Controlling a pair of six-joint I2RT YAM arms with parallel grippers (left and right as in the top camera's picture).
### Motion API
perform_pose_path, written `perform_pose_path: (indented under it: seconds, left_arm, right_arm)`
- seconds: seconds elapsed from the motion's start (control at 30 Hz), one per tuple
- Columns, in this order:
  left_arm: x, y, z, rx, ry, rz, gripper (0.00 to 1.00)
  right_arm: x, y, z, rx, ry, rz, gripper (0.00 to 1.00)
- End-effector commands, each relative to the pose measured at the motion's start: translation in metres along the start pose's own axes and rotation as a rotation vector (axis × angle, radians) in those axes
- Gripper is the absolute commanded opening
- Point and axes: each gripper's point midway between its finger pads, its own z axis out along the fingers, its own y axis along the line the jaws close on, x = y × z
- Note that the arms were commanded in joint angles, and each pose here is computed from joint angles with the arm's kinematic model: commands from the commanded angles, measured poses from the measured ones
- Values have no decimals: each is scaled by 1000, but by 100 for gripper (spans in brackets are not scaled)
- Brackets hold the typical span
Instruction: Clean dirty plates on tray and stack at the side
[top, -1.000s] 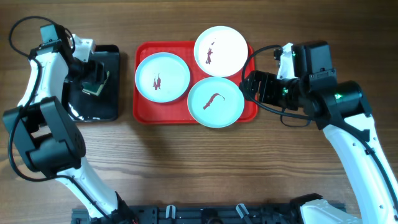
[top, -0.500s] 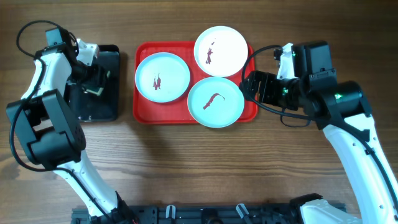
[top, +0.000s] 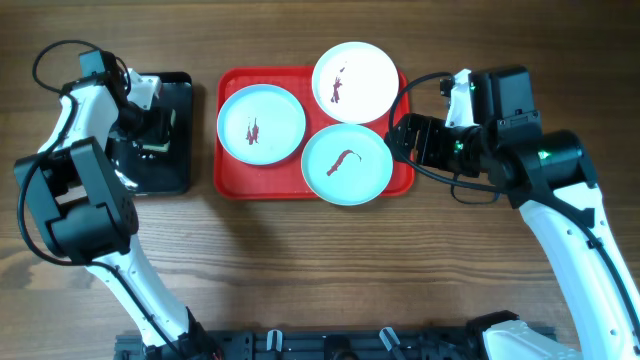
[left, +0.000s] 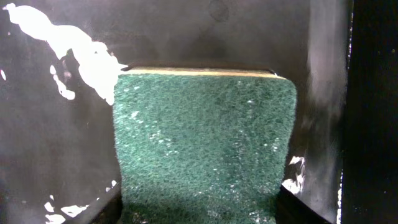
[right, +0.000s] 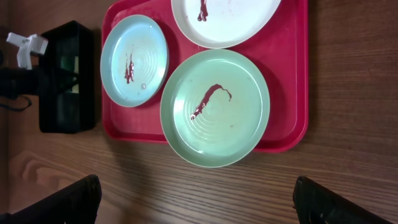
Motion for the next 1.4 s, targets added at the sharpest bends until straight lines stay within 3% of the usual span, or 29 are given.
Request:
perform_pose_path:
  seconds: [0.0, 0.13, 0.23, 0.33, 0.47, 0.67, 0.87, 0.93, 1.0, 1.37]
  left_arm:
    - [4, 1, 10, 14, 19, -34, 45]
    - [-2, 4, 9, 5, -6, -94, 42]
    - [-8, 6, 8, -2, -30, -158, 56]
    - [-13, 7, 8, -5, -46, -188, 79]
    - [-15, 7, 8, -7, -55, -186, 82]
    - [-21, 9, 8, -14, -82, -204, 67]
    - [-22, 10, 8, -14, -85, -203, 40]
    - [-22, 10, 8, -14, -85, -203, 26]
    - [-22, 10, 8, -14, -85, -204, 5]
    - [-21, 8, 2, -8, -83, -336, 4]
  right_arm:
    - [-7, -2, -2, 17, -20, 11, 100]
    - [-7, -2, -2, 17, -20, 10, 100]
    - [-7, -2, -2, 17, -20, 11, 100]
    - [-7, -2, -2, 17, -21, 10, 100]
    - [-7, -2, -2, 17, -21, 10, 100]
    - [-8, -2, -1, 17, -21, 11, 100]
    - [-8, -2, -1, 17, -20, 11, 100]
    - [-8, -2, -1, 17, -20, 11, 100]
    - [-8, -2, -1, 17, -20, 11, 100]
    - [-7, -2, -1, 18, -18, 13, 100]
